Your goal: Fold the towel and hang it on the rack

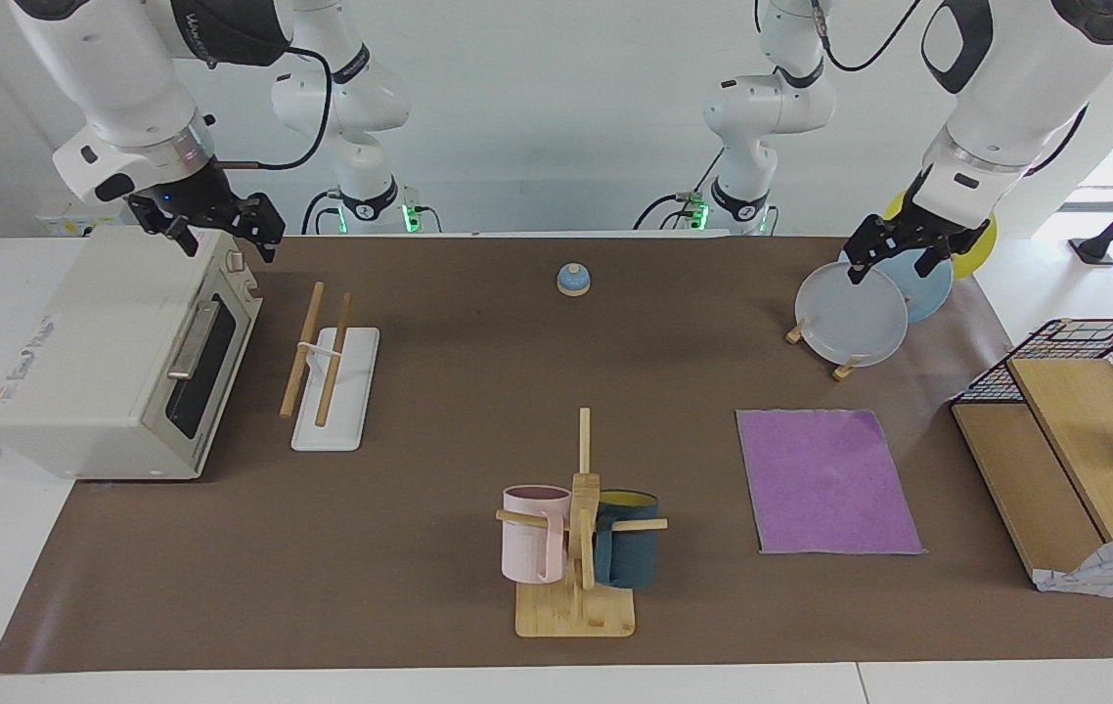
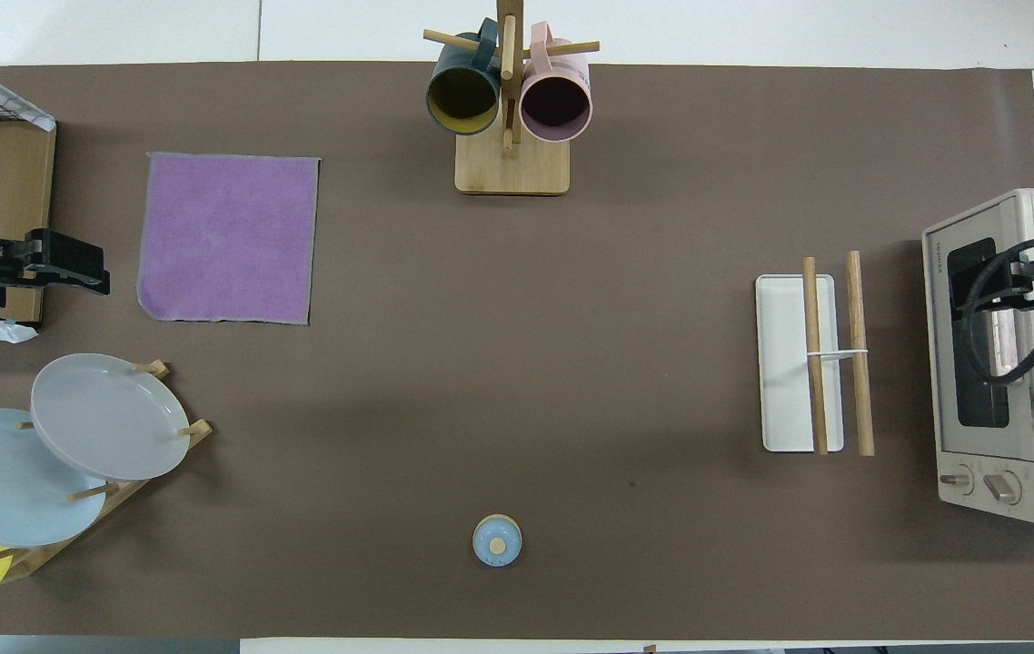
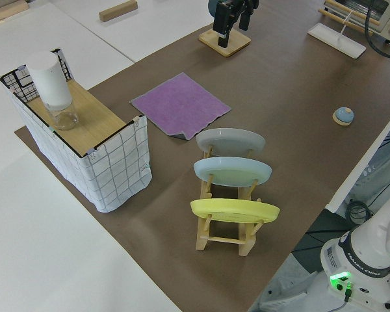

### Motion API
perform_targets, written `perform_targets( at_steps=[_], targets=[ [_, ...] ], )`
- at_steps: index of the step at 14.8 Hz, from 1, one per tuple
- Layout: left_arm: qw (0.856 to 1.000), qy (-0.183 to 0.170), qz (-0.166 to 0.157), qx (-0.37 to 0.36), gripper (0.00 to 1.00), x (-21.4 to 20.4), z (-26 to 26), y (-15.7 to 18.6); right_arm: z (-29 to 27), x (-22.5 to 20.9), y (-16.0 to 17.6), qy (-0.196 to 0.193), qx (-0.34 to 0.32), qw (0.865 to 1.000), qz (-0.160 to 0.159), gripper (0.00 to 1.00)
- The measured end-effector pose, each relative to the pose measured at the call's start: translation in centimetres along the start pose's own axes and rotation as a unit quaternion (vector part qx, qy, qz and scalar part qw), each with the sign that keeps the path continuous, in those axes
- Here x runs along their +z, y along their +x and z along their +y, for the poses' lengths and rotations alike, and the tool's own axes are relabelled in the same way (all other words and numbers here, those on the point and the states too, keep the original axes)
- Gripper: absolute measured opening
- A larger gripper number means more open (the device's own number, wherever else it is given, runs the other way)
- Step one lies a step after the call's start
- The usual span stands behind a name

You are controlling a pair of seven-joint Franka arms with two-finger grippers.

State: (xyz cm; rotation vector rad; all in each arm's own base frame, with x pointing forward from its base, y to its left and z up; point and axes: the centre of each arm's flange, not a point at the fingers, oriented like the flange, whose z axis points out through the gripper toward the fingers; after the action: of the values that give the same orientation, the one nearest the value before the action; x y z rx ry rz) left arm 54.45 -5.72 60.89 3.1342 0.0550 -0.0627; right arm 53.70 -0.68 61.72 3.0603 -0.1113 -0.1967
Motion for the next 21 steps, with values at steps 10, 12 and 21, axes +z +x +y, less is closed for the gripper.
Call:
perform_targets(
  at_steps=[10,12,21],
  targets=[
    [1.0,0.001,-0.007,-0.004,1.0,0.1,-0.4,-0.1,0.0,0.0,0.0,0.0,0.0,1.0,0.0,1.0],
    [1.0,0.002,-0.016,-0.005,1.0,0.2,-0.5,-0.4,0.0,0.0,0.0,0.0,0.0,1.0,0.0,1.0],
    [0.998,-0.009,0.015,-0.063,1.0,10.9,-6.8,2.9,0.0,0.0,0.0,0.0,0.0,1.0,0.0,1.0]
  ],
)
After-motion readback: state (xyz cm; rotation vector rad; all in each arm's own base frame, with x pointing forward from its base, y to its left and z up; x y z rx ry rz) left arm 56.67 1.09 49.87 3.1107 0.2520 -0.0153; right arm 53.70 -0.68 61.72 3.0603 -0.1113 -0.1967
